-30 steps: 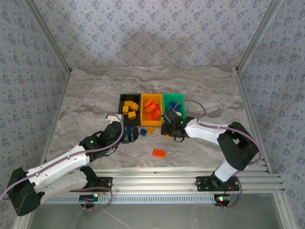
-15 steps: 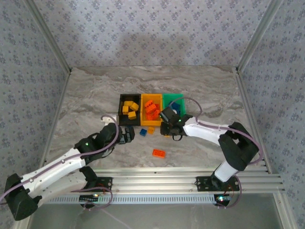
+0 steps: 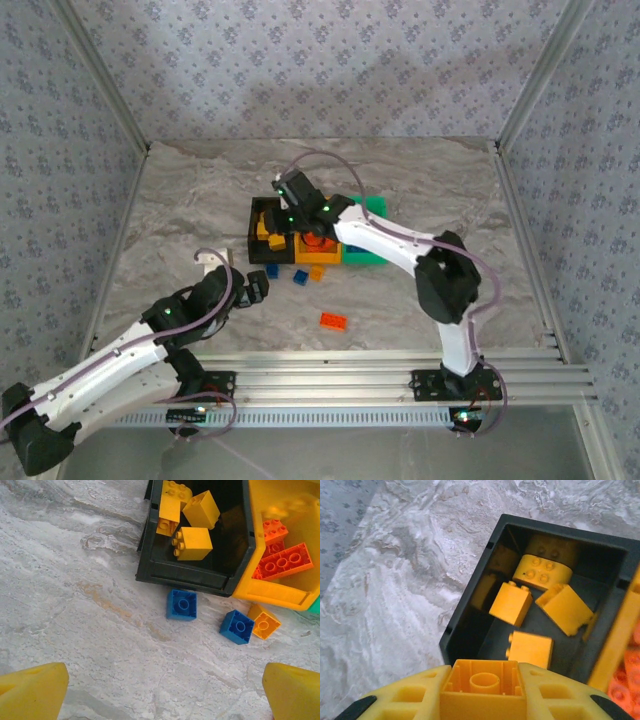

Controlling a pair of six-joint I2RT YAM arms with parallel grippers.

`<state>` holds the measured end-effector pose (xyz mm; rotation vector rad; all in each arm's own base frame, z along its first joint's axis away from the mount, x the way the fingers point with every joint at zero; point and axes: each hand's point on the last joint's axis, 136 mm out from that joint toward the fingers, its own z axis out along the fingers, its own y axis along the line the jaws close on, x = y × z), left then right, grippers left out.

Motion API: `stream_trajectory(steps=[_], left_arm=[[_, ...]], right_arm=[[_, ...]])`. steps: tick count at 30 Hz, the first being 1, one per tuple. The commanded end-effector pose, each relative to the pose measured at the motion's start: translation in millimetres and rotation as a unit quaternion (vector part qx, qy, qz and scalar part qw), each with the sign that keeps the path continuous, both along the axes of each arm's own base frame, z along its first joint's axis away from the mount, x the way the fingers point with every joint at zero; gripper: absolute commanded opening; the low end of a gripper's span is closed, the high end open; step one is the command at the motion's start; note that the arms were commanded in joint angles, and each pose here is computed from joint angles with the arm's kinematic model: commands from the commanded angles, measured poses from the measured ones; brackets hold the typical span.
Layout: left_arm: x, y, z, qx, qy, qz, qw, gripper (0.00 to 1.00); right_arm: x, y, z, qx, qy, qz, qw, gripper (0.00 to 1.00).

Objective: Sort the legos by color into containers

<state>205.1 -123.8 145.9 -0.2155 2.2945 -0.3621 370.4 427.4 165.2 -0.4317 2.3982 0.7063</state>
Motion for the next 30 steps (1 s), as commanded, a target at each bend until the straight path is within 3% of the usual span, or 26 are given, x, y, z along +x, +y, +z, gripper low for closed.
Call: stream_trajectory(steps=[1,6,8,13,17,24,30], left_arm=[[-4.1,7.2,-5.0,0.006,0.012,0.009,1.000,0.99],[-6.2,7.6,-2.4,0.003,0.010,0.005,1.000,0.99],[-6.6,7.7,-0.6,0.001,0.009,0.004,1.000,0.99],[-5.4,2.5,5.3,-0.007,0.000,-0.009,1.000,1.00],[-2.5,-4.6,5.3,-0.005,0.003,-0.021,1.000,0.99],[3.6,-8.4,5.2,0.004,0.003,-0.020,1.000,0.99],[7.2,-10.3,-2.9,0.000,0.016,-0.017,1.000,1.00]], right_arm=[[16.8,8.8,-16.4,-0.011,0.015,0.011,1.000,0.37],[28.5,22.3,-1.7,0.009,-0.003,0.019,1.000,0.68],[27.4,19.3,8.9,0.013,-0.011,0.017,1.000,0.73],[2.1,-9.7,30.4,0.018,-0.019,0.013,1.000,0.79],[-35.2,-49.2,23.0,0.005,-0.005,0.009,1.000,0.80],[-130.4,-120.7,-40.9,-0.073,0.083,0.050,0.993,0.82],[-189.0,-133.0,-104.4,-0.154,0.129,0.112,0.973,0.84]])
